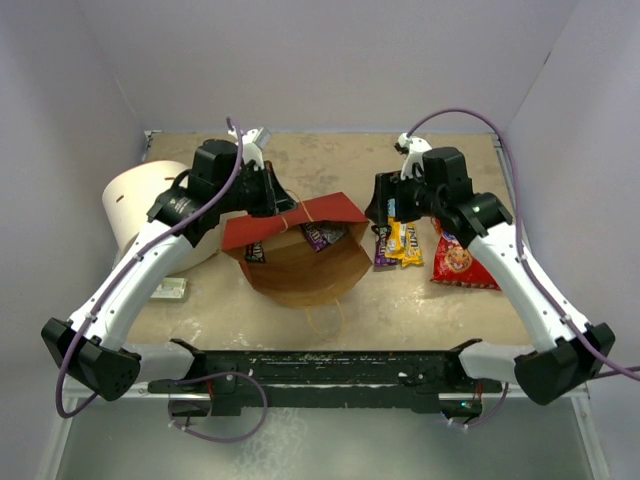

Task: Take the snacks out of the paper bag
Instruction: Take out the snack from the paper bag.

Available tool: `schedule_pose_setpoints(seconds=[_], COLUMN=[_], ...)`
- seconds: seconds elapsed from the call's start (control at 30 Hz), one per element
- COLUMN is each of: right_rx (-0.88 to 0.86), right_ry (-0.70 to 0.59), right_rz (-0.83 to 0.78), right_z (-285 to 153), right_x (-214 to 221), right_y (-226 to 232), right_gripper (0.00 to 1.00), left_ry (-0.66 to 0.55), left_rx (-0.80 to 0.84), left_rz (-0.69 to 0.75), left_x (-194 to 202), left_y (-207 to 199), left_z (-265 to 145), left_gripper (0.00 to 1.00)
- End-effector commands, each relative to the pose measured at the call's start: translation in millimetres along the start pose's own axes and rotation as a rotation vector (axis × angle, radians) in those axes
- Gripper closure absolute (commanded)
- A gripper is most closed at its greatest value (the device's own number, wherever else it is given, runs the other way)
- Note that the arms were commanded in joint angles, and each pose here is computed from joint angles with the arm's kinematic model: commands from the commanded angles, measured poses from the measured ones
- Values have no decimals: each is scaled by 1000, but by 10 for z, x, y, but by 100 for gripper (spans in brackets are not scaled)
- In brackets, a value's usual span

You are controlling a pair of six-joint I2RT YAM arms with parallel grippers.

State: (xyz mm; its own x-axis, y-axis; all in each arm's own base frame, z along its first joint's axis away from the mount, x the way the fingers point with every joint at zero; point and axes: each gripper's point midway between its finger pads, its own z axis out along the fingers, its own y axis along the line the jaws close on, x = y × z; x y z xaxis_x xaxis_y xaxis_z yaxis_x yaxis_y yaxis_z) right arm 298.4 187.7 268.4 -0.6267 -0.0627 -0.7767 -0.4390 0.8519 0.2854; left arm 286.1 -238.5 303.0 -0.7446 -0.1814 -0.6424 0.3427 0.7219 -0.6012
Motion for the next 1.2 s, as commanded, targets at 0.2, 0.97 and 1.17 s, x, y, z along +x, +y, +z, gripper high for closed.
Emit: schedule_pose_setpoints(seconds=[0.2, 0.97, 1.17], right_rx=[-431, -422, -373], right_ry=[-111, -301, -426], right_rz=[-301, -736, -356], right_z=[-137, 781, 1156], right_x=[-112, 727, 754], right_y=[1556, 1898, 1915], right_gripper=[15, 25, 28], left_ry=[-98, -66, -73], left_rx=[41, 114, 141], left_rz=[-4, 80, 69], left_x=[-246, -193, -140], left_y=[-131, -311, -336], left_z=[-92, -301, -342], left_gripper=[100, 100, 100])
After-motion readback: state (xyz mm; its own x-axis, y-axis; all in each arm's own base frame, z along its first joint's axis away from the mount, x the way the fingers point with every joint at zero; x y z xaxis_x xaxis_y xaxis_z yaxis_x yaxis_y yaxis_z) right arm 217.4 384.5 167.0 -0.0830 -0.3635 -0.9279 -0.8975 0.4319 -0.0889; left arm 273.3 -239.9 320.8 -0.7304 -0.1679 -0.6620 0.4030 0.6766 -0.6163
